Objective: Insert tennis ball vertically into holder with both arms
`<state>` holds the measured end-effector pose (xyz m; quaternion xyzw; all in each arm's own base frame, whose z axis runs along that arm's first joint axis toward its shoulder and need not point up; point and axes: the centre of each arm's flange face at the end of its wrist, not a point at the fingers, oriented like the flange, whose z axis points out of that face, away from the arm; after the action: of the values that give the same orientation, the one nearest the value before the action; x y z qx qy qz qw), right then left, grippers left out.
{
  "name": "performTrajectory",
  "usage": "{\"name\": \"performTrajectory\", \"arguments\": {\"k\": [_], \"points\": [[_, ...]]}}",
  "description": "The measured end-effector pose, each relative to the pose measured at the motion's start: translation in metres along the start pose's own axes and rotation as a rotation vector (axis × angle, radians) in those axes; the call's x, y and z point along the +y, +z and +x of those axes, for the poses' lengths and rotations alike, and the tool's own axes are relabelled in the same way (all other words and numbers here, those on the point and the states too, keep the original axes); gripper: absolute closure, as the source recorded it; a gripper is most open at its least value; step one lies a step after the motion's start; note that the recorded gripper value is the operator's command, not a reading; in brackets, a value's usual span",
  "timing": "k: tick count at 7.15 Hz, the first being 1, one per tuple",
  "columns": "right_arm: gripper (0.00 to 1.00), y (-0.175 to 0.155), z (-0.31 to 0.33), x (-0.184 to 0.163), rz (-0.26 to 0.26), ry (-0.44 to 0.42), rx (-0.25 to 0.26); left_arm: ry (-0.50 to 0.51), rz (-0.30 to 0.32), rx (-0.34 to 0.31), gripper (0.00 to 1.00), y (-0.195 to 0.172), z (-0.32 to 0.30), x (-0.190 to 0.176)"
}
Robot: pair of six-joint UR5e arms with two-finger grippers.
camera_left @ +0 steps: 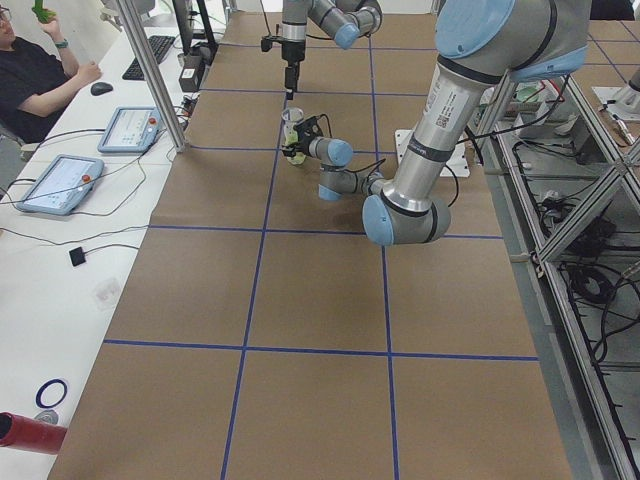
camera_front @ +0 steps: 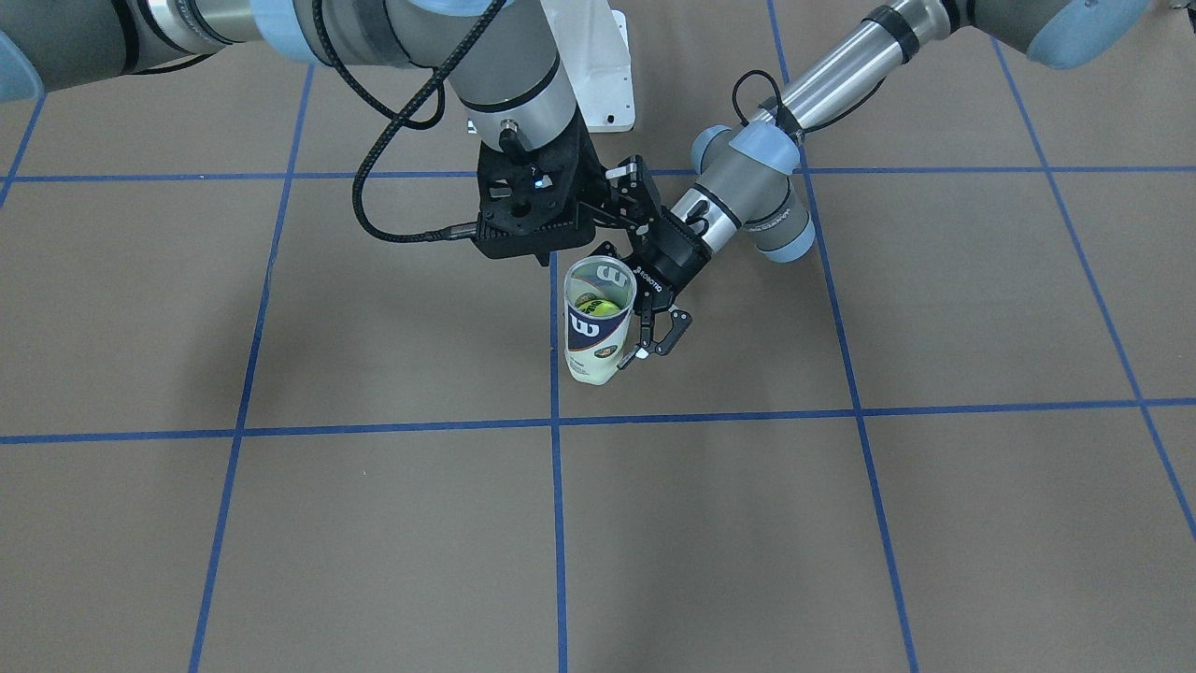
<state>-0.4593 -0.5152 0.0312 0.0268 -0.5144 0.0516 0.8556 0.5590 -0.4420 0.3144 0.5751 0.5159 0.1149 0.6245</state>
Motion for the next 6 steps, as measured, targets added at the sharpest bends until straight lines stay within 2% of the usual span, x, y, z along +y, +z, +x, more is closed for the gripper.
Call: {"name": "performTrajectory", "arguments": {"k": [1,4,6], "points": [[0.00,-0.007,0.003,-0.005,-0.003,0.007,-0.006,0.002,-0.012,0.004,0.01,-0.019,-0.007,0.006],[0.00,-0.027,0.025,-0.023,-0.006,0.035,-0.018,0.014,-0.109,0.023,0.01,-0.099,-0.026,0.021],[0.00,-0.047,0.057,-0.034,-0.008,0.052,-0.031,0.018,-0.147,0.034,0.01,-0.136,-0.039,0.015]]}}
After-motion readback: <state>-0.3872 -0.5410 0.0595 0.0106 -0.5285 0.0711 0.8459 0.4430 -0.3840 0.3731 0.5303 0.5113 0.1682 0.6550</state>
